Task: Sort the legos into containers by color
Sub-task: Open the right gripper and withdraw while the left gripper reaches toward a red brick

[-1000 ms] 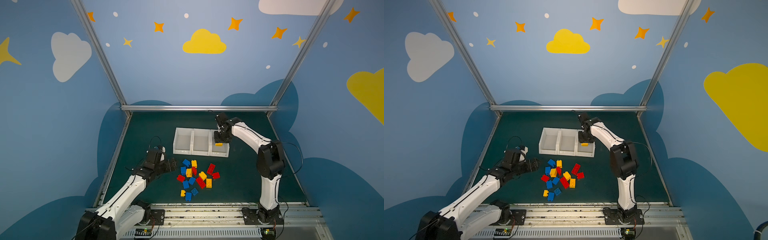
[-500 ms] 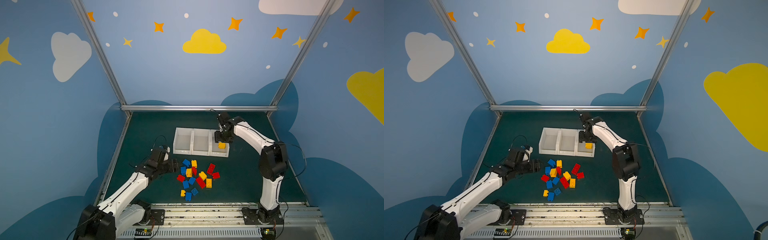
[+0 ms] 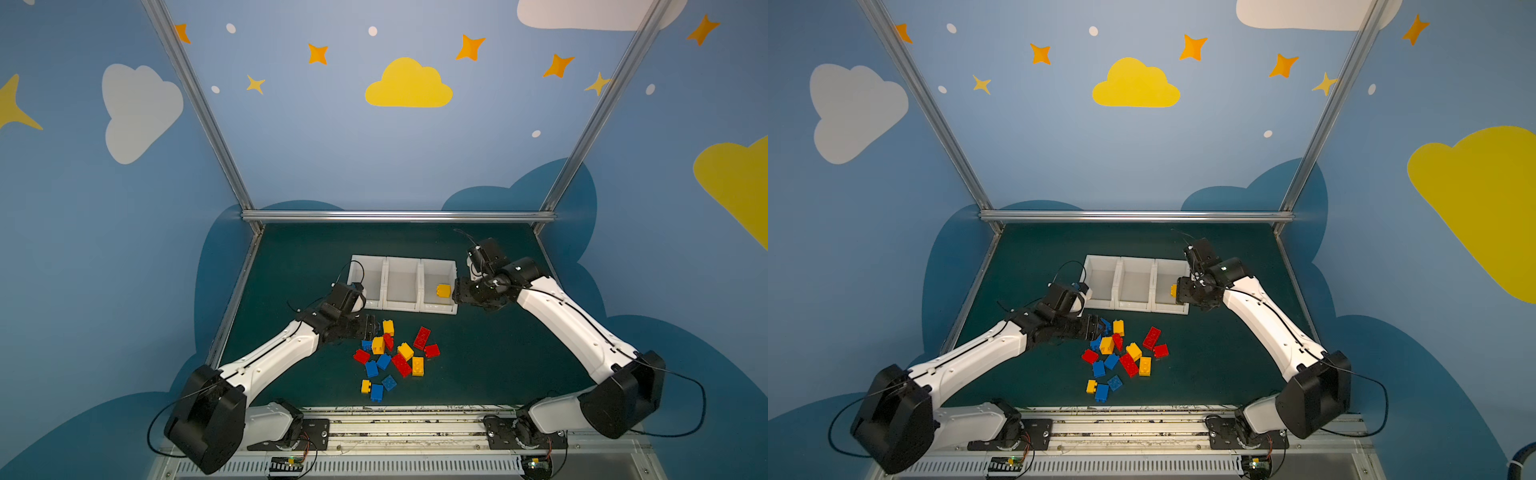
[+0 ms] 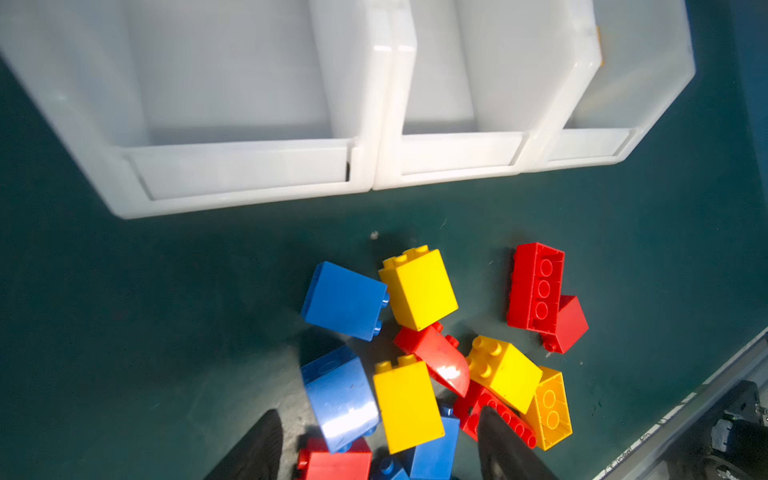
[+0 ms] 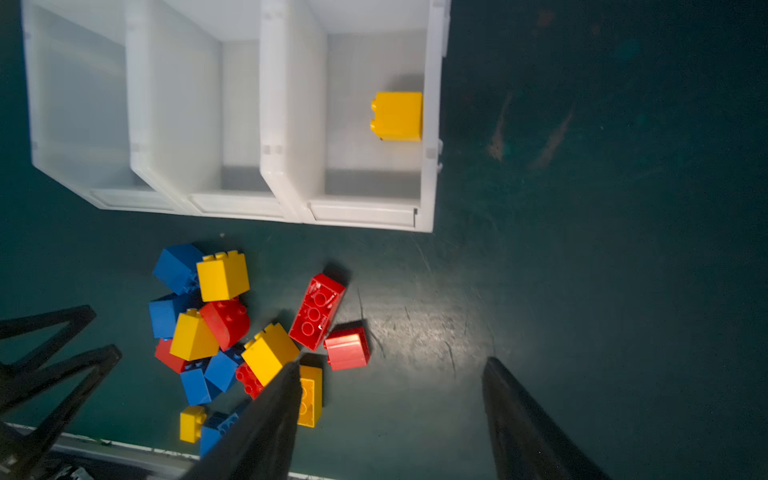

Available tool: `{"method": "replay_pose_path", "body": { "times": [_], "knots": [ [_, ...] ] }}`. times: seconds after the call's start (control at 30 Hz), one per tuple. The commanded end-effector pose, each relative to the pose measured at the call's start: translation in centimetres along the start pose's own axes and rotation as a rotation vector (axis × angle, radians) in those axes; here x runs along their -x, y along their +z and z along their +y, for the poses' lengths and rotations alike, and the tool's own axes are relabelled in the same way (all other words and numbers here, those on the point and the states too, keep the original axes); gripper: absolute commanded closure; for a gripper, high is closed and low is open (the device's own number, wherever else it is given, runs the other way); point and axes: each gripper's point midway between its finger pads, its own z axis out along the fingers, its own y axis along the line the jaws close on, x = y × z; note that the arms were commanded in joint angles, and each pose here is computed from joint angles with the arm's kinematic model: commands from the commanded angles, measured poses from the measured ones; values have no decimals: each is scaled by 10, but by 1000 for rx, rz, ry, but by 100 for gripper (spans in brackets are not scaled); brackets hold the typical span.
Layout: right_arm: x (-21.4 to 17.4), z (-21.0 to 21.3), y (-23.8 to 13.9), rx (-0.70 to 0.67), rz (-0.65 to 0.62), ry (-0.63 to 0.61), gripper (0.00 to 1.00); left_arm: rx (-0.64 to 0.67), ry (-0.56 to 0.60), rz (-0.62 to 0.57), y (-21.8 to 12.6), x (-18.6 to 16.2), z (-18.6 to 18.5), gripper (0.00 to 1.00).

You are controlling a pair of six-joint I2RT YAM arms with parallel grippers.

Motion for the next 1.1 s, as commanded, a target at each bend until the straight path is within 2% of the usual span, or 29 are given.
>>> {"method": "replay_pose_path", "body": {
  "times": [0.0,0.2,0.57,0.9,1.07],
  "knots": [
    [-24,-13,2,-31,38,39,31,-29,50,47,9,1,-16,28],
    [-33,-14,5,-19,54,34,31,-44,32,116,32,6,-32,34],
    [-31,-8,9,-12,83,4,31,-42,6,213,67,-1,-45,36],
    [-29,-7,13,-17,92,-3,31,-44,62,231,79,4,-53,36],
    [-26,-4,15,-11,95,3,31,-19,96,230,72,4,-52,36]
  ]
}}
